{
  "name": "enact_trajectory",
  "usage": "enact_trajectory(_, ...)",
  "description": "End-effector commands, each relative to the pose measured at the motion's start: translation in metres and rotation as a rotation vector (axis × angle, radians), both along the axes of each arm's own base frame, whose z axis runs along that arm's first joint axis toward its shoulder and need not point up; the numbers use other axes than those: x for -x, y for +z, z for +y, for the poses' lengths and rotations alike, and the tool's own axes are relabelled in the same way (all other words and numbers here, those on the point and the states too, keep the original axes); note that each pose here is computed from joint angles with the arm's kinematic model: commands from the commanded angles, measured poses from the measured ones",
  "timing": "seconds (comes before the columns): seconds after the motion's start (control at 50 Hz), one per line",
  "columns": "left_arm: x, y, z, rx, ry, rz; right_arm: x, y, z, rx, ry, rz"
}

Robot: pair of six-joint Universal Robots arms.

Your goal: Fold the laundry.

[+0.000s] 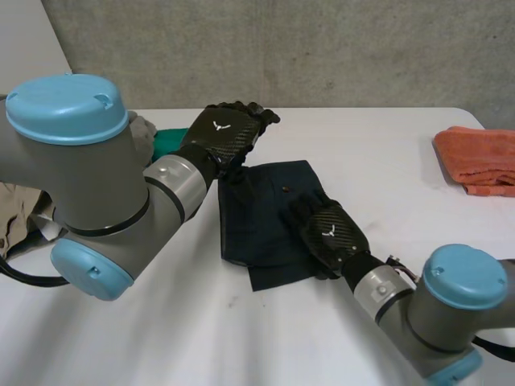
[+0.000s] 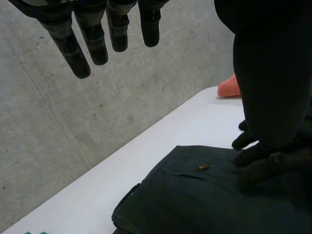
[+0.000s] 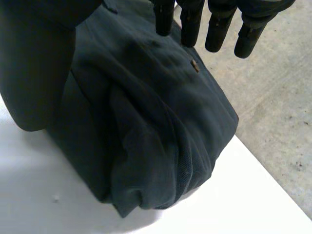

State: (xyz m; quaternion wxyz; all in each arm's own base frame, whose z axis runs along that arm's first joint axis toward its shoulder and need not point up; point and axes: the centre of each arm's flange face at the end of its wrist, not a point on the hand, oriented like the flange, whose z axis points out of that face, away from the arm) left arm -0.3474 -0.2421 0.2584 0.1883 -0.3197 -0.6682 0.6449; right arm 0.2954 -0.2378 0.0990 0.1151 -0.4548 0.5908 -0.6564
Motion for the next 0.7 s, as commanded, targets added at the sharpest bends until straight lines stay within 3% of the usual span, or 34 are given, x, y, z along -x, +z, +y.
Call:
enact_trajectory(0.02, 0.0, -0.001, -0.001, 0.0, 0.003, -0.001, -0.009, -0.011, -0.015, 0.036, 0.008, 0.028)
enact_trajectory(0.5, -0.004, -0.01, 0.0, -0.024, 0.009, -0.016, -0.041, 0.019, -0.053, 0.167, -0.055, -0.049)
enact_trajectory(0.7, -0.007, -0.014, -0.001, -0.037, 0.018, -0.025, -0.049, 0.005, -0.068, 0.075, -0.08, 0.007)
